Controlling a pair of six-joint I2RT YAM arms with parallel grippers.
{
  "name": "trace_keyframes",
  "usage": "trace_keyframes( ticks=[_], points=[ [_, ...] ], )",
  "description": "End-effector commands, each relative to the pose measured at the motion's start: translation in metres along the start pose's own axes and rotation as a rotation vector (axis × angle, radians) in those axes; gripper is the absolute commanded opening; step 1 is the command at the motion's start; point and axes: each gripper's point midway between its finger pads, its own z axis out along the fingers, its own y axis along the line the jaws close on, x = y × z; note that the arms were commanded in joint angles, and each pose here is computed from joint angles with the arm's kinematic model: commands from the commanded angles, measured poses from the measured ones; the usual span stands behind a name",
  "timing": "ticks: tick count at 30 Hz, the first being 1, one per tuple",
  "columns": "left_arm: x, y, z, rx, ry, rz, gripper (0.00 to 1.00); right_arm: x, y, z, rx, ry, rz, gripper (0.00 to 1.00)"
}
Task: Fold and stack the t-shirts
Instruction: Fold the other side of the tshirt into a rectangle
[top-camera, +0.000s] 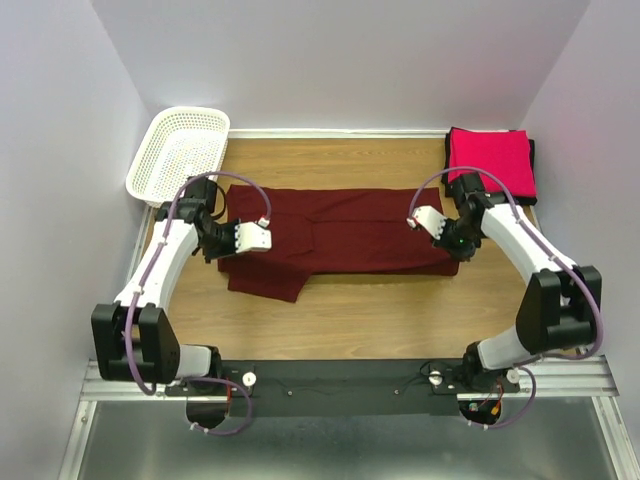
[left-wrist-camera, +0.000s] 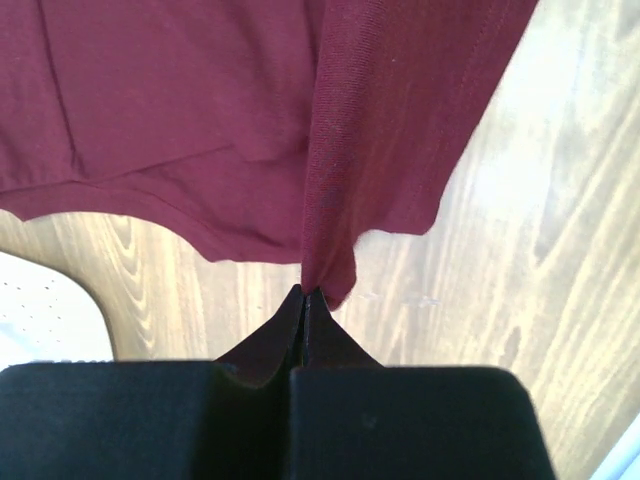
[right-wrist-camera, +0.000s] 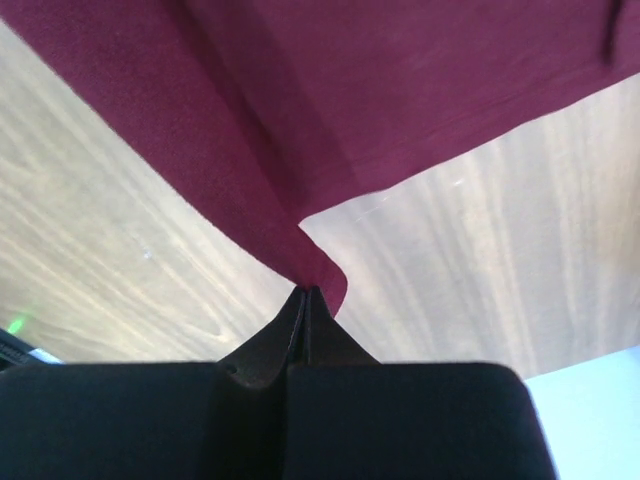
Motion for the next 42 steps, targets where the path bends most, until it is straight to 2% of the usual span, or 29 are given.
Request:
trace_keyframes(
  ticks=[1, 19, 42],
  points=[
    [-0.008, 0.026, -0.002, -0.031, -0.028, -0.025, 0.00, -0.007, -0.018, 0.004, -0.017, 0.003, -0.024, 0.01],
    [-0.008, 0.093, 0.019, -0.050, -0.035, -0.066, 0.00, -0.032, -0.082, 0.027, -0.017, 0.017, -0.058, 0.01],
    [0.006, 0.129, 0.052, -0.033, -0.021, -0.136, 0.00, -0.039, -0.120, 0.059, -0.033, 0.035, -0.063, 0.00]
  ],
)
